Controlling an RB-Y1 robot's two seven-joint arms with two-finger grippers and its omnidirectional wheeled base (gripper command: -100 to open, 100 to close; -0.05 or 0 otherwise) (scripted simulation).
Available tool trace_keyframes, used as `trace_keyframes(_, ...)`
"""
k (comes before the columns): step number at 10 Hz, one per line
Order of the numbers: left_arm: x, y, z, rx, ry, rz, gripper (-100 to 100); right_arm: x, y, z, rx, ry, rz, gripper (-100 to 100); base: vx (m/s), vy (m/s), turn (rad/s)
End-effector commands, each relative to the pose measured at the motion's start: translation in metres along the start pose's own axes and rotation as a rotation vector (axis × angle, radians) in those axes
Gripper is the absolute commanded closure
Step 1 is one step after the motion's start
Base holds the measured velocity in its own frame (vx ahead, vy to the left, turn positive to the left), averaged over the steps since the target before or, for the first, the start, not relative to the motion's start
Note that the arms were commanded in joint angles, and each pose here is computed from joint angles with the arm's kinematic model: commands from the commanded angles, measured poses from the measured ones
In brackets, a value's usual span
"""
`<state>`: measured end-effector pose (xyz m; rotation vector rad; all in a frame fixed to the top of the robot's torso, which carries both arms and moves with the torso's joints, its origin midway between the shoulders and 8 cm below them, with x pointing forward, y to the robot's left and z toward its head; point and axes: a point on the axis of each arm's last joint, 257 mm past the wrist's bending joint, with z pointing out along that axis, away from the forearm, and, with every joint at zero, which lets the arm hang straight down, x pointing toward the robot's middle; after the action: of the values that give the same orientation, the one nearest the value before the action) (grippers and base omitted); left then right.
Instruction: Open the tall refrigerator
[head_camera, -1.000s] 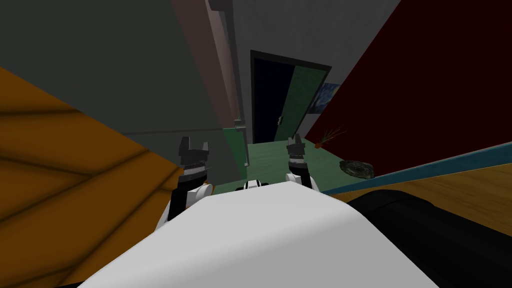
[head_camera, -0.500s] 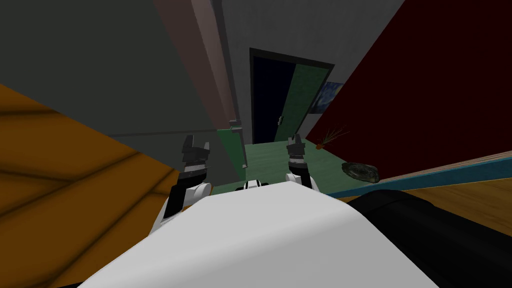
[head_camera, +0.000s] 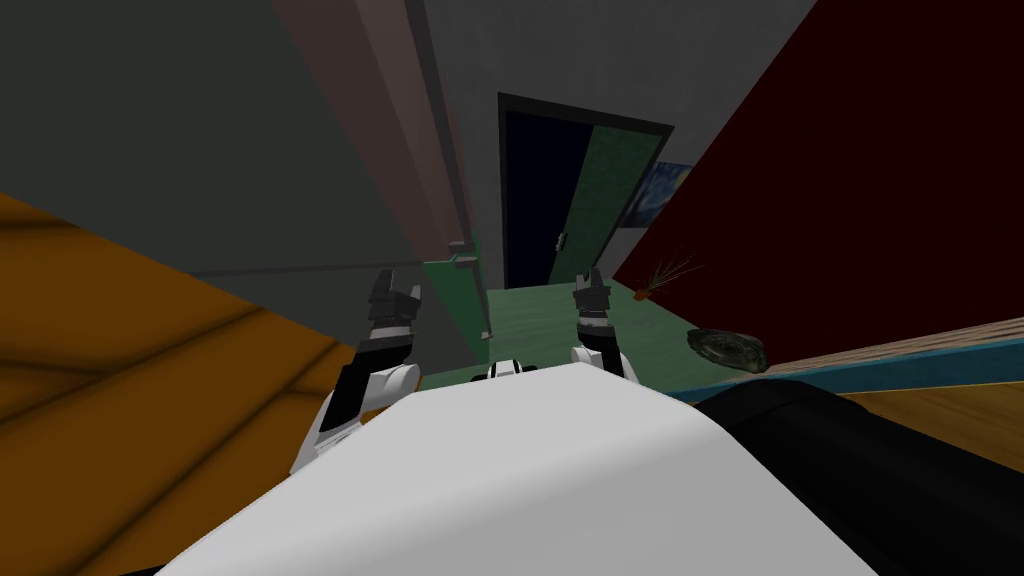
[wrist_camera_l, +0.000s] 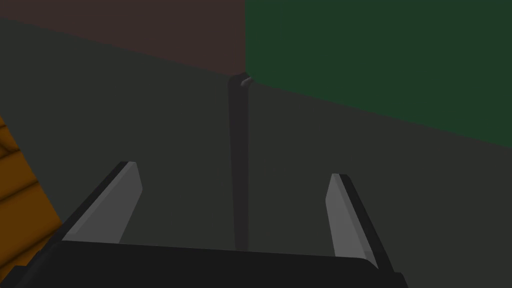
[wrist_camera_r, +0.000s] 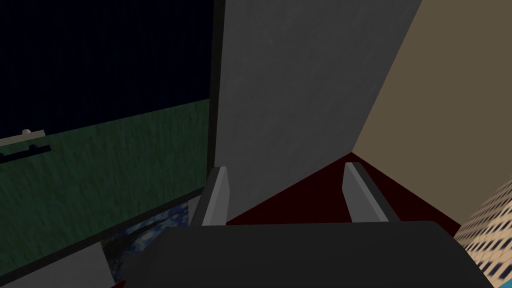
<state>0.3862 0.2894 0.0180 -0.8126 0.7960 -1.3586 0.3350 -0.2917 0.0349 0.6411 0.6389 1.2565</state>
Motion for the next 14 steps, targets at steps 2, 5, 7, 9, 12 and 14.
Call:
trace_keyframes(2, -0.002, 0.015, 0.002, -0.072, -0.005, 0.011, -100, 0.0, 0.0, 0.0, 0.0, 0.0, 0.0, 0, 0.039, -0.064, 0.029)
trace_keyframes(5, -0.005, 0.027, 0.003, -0.129, -0.012, 0.018, -100, 0.0, 0.0, 0.0, 0.0, 0.0, 0.0, 0, 0.035, -0.062, 0.033)
trace_keyframes(7, -0.007, 0.035, 0.003, -0.16, -0.016, 0.02, -100, 0.0, 0.0, 0.0, 0.0, 0.0, 0.0, 0, 0.023, -0.046, 0.018)
trace_keyframes(9, -0.008, 0.042, 0.003, -0.192, -0.021, 0.022, -100, 0.0, 0.0, 0.0, 0.0, 0.0, 0.0, 0, 0.031, -0.053, 0.032)
trace_keyframes(12, -0.012, 0.056, 0.001, -0.254, -0.032, 0.023, -100, 0.0, 0.0, 0.0, 0.0, 0.0, 0.0, 0, 0.031, -0.069, 0.032)
trace_keyframes(14, -0.013, 0.062, 0.0, -0.285, -0.037, 0.023, -100, 0.0, 0.0, 0.0, 0.0, 0.0, 0.0, 0, 0.036, -0.081, 0.031)
